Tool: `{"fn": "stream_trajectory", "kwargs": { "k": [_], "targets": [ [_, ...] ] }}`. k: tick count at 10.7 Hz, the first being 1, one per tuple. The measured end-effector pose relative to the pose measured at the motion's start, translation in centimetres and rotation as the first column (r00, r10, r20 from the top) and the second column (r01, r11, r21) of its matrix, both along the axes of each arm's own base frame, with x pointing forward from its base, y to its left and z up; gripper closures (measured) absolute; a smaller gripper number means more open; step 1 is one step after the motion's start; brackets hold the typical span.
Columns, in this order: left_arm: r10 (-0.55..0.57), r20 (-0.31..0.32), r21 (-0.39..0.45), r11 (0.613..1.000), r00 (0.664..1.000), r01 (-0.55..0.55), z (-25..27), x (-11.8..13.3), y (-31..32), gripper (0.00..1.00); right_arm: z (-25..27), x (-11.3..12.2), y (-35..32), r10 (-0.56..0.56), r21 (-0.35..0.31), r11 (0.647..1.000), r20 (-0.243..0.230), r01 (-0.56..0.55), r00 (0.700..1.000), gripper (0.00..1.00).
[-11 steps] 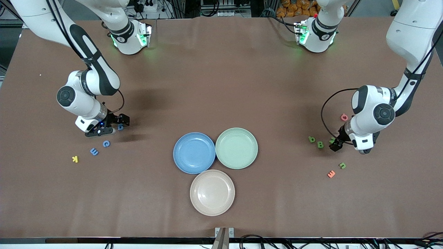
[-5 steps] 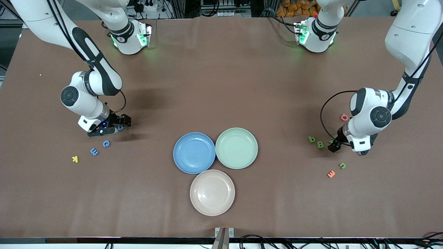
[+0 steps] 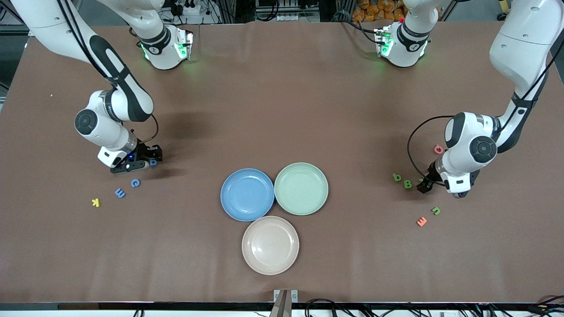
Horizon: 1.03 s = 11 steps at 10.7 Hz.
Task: Sort letters by color into matching plates
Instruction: 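Grasp the green N with the left gripper while the right gripper grasps the blue g, then carry the green N to the green plate while the right gripper carries g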
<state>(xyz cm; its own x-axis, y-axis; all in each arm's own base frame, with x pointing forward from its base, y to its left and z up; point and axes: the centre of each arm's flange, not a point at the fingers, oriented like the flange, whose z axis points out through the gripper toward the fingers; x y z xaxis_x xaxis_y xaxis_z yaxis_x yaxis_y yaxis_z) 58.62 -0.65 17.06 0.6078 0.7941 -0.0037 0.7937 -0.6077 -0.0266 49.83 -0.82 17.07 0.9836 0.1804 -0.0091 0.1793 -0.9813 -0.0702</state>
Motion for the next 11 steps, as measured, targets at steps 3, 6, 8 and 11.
{"fn": "stream_trajectory", "kwargs": {
  "k": [3, 6, 8, 11],
  "targets": [
    [0.001, 0.007, 0.003, 1.000, 1.000, -0.001, 0.5, 0.3, 0.1, 0.61, 0.0, -0.1, -1.0, -0.002, 0.000, 1.000, 0.008, 0.002, 1.000, 0.67],
    [-0.002, 0.011, 0.006, 1.000, 1.000, 0.002, 0.8, 0.4, 0.0, 0.67, 0.1, -0.2, -1.0, -0.002, -0.001, 1.000, 0.013, 0.002, 1.000, 0.70],
    [-0.018, 0.023, 0.007, 1.000, 1.000, 0.018, 1.1, 0.8, -0.8, 0.67, 0.3, -0.3, -0.9, 0.000, -0.001, 1.000, 0.017, 0.000, 1.000, 0.74],
    [-0.060, 0.076, 0.009, 0.998, 0.995, 0.059, 3.5, 2.9, -3.6, 0.67, 0.3, -0.3, -0.9, 0.000, -0.001, 1.000, 0.018, 0.000, 1.000, 0.74]
  ]
}}
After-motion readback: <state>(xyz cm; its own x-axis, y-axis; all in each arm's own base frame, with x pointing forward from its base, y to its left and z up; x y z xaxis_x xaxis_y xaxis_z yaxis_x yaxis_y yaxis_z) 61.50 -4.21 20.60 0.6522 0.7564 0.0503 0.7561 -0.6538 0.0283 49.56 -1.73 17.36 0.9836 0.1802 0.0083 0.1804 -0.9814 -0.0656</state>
